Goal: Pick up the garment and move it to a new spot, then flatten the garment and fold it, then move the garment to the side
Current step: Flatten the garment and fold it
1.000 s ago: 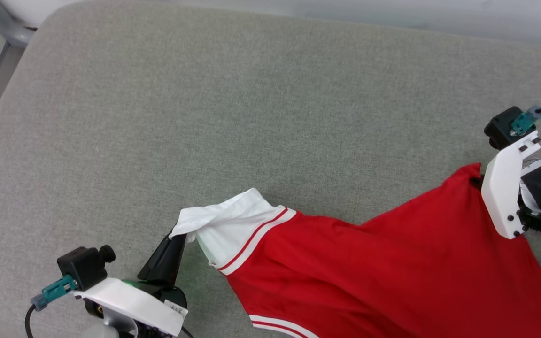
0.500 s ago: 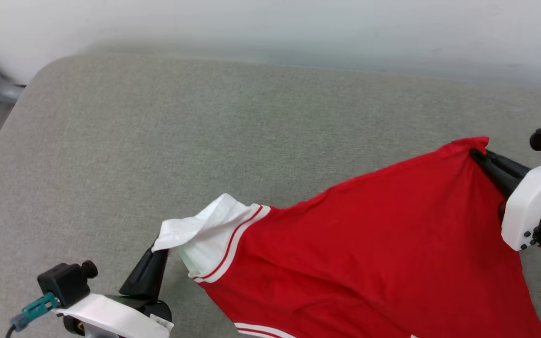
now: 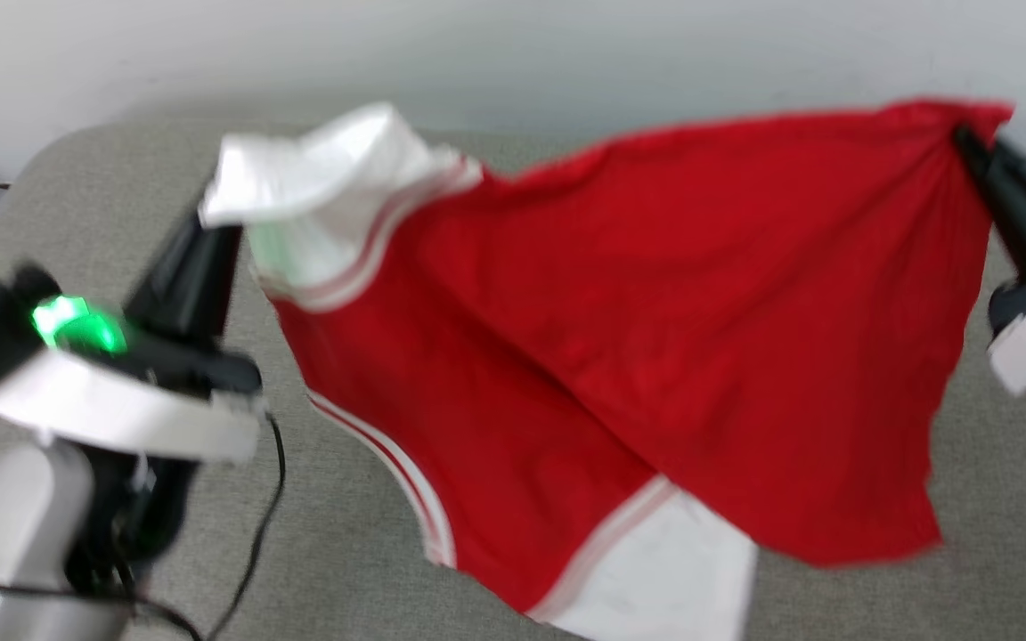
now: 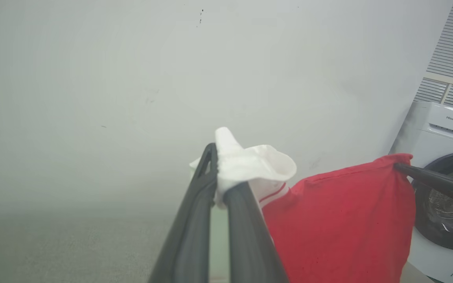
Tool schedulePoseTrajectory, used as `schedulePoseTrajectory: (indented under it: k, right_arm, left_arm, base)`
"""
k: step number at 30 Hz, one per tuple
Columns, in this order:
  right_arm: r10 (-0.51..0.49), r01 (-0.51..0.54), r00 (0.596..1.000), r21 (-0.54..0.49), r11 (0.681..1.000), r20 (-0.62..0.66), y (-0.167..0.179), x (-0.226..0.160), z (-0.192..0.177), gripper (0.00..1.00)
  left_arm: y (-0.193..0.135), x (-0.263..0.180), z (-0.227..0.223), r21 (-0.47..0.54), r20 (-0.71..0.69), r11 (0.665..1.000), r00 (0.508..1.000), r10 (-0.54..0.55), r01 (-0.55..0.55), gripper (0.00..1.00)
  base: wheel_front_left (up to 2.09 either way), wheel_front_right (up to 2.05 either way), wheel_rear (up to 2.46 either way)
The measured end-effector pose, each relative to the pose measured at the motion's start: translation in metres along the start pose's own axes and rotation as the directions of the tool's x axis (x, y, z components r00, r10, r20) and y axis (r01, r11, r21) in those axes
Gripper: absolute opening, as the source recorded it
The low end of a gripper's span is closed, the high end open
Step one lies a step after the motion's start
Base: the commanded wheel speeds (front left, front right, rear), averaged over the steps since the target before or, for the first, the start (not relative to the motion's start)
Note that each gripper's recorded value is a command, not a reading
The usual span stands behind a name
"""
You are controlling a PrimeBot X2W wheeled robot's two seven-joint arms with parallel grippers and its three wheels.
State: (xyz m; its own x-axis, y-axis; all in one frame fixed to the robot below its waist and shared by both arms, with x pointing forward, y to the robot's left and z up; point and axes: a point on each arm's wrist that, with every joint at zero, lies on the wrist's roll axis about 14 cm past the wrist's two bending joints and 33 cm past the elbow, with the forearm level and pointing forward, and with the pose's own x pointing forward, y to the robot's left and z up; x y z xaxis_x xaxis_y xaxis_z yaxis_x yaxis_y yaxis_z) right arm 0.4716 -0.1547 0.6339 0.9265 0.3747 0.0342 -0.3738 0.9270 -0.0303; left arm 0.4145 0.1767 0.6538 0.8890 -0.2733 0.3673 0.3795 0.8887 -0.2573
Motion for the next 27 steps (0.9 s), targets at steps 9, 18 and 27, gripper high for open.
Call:
schedulePoseTrajectory:
  k: [9, 18, 27]
  right_arm:
    - [-0.045, 0.050, 0.981, -0.024, 0.998, 0.191, -0.026, 0.050, 0.068, 0.00]
    - [-0.094, 0.104, 0.955, -0.021, 0.994, 0.280, -0.057, 0.133, 0.094, 0.00]
    - [-0.132, 0.156, 0.944, -0.057, 0.986, 0.302, -0.083, 0.214, 0.090, 0.00]
  left_arm:
    - [-0.009, 0.100, 0.066, 0.149, 0.153, 0.982, 0.978, -0.142, 0.119, 0.00]
    - [0.019, 0.199, 0.077, 0.182, 0.217, 0.977, 0.964, -0.153, 0.114, 0.00]
    - [0.047, 0.276, 0.075, 0.230, 0.264, 0.970, 0.955, -0.139, 0.077, 0.00]
  base:
    - [0.00, 0.00, 0.00]
    - [0.00, 0.00, 0.00]
    - [0.00, 0.00, 0.00]
